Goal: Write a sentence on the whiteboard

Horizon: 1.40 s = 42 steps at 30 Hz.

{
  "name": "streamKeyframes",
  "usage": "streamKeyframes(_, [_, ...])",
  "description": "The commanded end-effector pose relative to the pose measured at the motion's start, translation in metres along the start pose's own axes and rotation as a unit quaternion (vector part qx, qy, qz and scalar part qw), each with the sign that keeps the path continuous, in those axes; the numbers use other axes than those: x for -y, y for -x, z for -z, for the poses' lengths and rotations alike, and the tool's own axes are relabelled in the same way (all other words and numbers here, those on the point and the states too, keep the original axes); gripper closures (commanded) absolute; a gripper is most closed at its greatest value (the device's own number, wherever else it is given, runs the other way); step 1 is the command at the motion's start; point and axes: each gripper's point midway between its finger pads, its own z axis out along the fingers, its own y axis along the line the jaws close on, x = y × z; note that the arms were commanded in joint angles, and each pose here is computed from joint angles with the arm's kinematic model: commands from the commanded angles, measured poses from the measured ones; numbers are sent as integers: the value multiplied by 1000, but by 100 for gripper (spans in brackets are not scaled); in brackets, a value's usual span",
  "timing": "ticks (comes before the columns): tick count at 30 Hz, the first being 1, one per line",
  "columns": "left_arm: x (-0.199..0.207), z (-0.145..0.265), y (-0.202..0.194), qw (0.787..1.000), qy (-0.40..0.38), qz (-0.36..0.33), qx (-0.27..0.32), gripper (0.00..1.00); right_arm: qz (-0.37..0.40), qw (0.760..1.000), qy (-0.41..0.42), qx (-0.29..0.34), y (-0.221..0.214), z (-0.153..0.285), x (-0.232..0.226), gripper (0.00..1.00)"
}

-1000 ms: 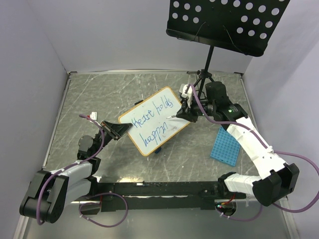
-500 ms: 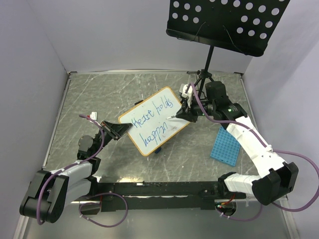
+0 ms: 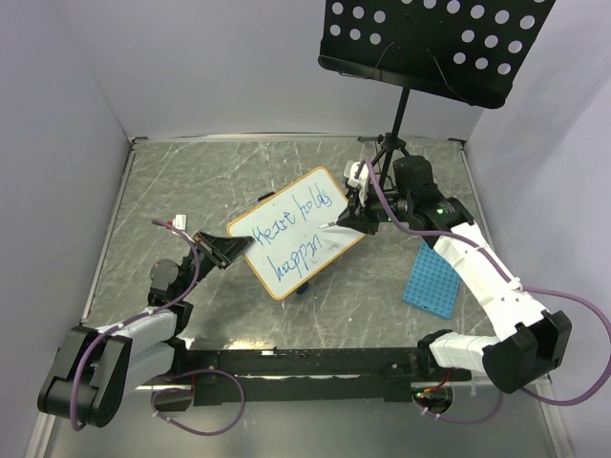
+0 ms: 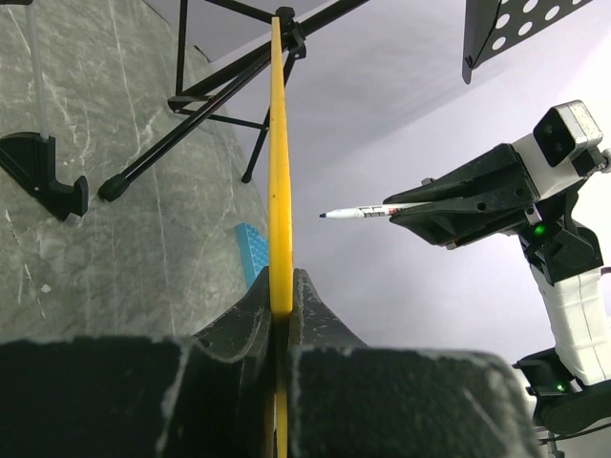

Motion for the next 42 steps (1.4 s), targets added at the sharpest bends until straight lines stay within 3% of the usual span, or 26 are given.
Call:
streamKeyframes(1, [50, -1, 17, 994, -95, -36, 28, 99, 13, 1000, -11, 9, 5, 6, 1, 100])
streamKeyframes(42, [55, 0, 17, 994, -98, -47, 26, 99, -9, 1000, 0, -14, -8, 8, 0, 100])
